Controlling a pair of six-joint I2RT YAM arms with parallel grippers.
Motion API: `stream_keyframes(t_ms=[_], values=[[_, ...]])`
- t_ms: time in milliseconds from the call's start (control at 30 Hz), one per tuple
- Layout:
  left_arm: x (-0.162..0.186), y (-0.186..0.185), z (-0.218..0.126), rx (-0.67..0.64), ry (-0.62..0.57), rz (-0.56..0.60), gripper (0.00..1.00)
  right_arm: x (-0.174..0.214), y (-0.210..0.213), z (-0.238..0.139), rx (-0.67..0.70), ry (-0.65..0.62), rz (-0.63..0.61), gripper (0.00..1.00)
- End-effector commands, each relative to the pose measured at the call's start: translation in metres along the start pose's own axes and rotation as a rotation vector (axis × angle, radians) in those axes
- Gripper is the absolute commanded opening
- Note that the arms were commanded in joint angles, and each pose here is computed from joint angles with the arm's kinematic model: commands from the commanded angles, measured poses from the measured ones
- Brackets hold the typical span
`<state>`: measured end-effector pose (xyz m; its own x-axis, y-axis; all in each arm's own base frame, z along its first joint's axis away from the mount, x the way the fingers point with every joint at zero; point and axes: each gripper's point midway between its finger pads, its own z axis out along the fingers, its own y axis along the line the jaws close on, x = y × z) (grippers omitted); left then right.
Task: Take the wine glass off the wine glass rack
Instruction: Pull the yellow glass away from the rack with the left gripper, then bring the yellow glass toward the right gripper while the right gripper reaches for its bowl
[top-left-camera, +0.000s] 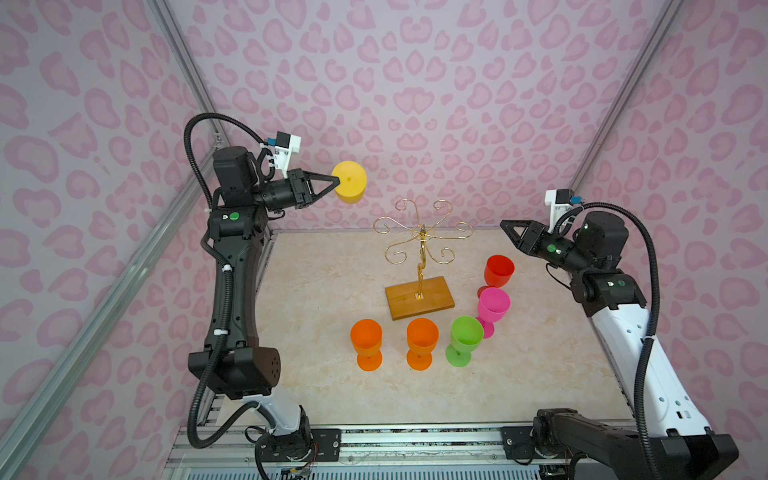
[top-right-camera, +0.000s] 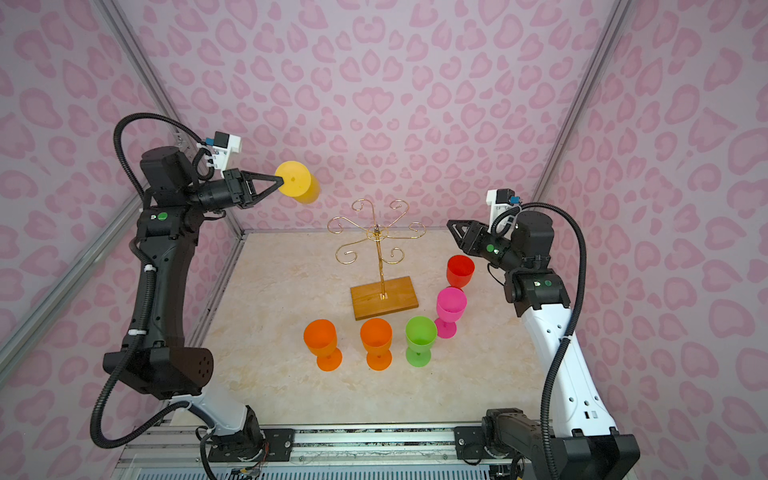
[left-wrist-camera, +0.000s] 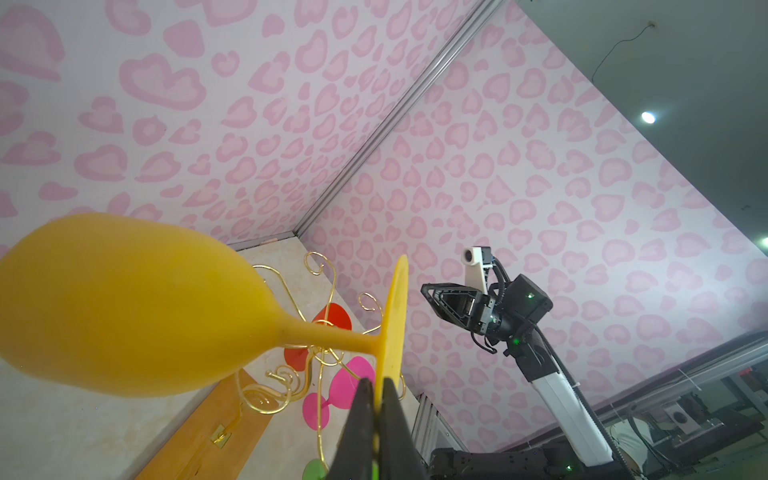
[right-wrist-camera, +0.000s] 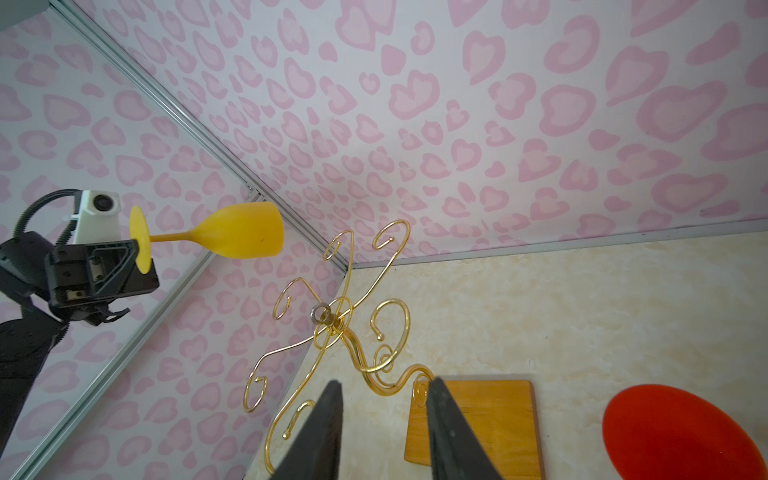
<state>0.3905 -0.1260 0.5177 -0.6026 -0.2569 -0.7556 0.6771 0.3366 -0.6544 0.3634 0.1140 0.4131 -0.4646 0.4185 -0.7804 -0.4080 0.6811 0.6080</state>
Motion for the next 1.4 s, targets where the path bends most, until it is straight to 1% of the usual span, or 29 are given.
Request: stream_keyframes(t_ms=[0, 100, 233, 300, 433, 533, 633, 767, 900, 1167, 1367], values=[[-0.009, -0.044, -0.013, 0.002, -0.073, 0.099, 0.02, -0.009, 0.019, 0.001, -0.078, -0.048, -0.042, 0.35], [-0.004, -0.085, -0.017, 0.050, -0.103, 0.130, 0.02, -0.011, 0.036, 0.004, -0.139, -0.075, -0.069, 0.35], [0.012, -0.134, -0.013, 0.179, -0.115, 0.146, 0.02, -0.012, 0.062, 0.010, -0.240, -0.103, -0.098, 0.37], [0.023, -0.152, -0.009, 0.246, -0.107, 0.135, 0.02, -0.014, 0.074, 0.012, -0.287, -0.123, -0.109, 0.38], [0.039, -0.182, -0.009, 0.373, -0.128, 0.133, 0.02, -0.018, 0.098, 0.013, -0.413, -0.165, -0.117, 0.38], [0.048, -0.198, -0.010, 0.460, -0.151, 0.110, 0.02, -0.019, 0.107, 0.017, -0.499, -0.186, -0.080, 0.39], [0.060, -0.205, -0.004, 0.532, -0.142, 0.071, 0.02, -0.020, 0.115, 0.018, -0.612, -0.205, -0.022, 0.40], [0.069, -0.204, 0.003, 0.601, -0.144, 0.029, 0.02, -0.019, 0.125, 0.014, -0.747, -0.218, 0.030, 0.42], [0.077, -0.199, 0.014, 0.658, -0.131, -0.030, 0.02, -0.016, 0.130, 0.014, -0.803, -0.218, 0.047, 0.42], [0.076, -0.190, 0.024, 0.745, -0.137, -0.106, 0.02, -0.014, 0.138, 0.008, -0.923, -0.230, 0.076, 0.44], [0.074, -0.180, 0.031, 0.804, -0.131, -0.175, 0.02, -0.013, 0.137, 0.006, -0.940, -0.240, 0.079, 0.43]])
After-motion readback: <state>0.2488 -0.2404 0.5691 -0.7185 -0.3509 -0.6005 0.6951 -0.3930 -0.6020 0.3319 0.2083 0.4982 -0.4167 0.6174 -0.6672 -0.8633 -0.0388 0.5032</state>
